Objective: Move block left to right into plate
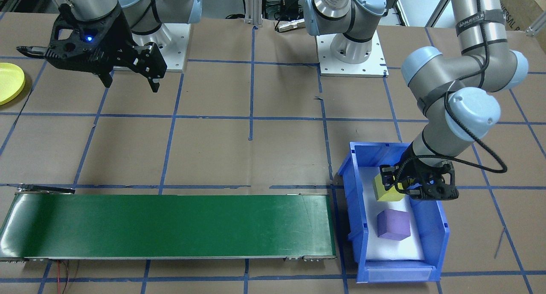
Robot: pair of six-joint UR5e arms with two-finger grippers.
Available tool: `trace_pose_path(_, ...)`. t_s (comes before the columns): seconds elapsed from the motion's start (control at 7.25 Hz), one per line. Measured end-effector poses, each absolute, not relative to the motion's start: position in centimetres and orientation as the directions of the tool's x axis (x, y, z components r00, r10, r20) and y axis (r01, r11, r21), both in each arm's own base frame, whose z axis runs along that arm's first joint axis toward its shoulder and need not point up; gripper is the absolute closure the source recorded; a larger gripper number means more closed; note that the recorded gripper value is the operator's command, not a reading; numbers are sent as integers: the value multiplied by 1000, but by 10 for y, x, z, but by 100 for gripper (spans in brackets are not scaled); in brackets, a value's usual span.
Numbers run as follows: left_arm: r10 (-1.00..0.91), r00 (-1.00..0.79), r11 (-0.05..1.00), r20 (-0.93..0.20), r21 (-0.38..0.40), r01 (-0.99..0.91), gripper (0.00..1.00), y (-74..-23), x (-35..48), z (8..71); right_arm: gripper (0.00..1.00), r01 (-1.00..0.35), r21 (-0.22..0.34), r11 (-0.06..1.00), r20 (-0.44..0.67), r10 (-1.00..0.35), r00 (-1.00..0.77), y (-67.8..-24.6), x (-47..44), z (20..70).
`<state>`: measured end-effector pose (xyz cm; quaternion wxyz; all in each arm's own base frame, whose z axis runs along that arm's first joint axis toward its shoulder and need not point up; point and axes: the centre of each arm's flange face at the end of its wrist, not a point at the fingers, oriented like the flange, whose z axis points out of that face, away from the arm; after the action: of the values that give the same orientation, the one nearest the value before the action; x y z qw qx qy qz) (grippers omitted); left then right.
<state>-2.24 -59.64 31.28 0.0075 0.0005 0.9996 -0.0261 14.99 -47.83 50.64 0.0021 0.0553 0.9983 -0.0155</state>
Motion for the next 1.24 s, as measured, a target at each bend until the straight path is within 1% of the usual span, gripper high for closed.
trace_pose_path(0.41, 65, -998, 967, 7, -249, 61, 67, -577, -82, 416, 0, 112, -31, 993, -5, 112, -994, -478, 149, 506)
trace_pose_path(0.55, 82, -996, 955, 32, -289, 69, 67, -574, -114, 434, 0, 112, -31, 993, -5, 112, -994, -479, 149, 506)
trace_pose_path(0.69, 108, -991, 947, 82, -311, 78, 67, -573, -144, 437, 0, 112, -31, 993, -6, 112, -994, -478, 149, 506)
trace_pose_path(0.83, 142, -978, 944, 151, -317, 88, 67, -577, -168, 426, 0, 111, -30, 993, -6, 111, -994, -478, 150, 506)
trace_pose_path(0.97, 169, -964, 946, 207, -309, 99, 67, -585, -185, 406, 0, 111, -30, 993, -6, 111, -994, -478, 150, 506)
trace_pose_path(1.24, 198, -950, 954, 241, -272, 129, 67, -596, -209, 365, 0, 111, -30, 993, -6, 110, -994, -478, 150, 506)
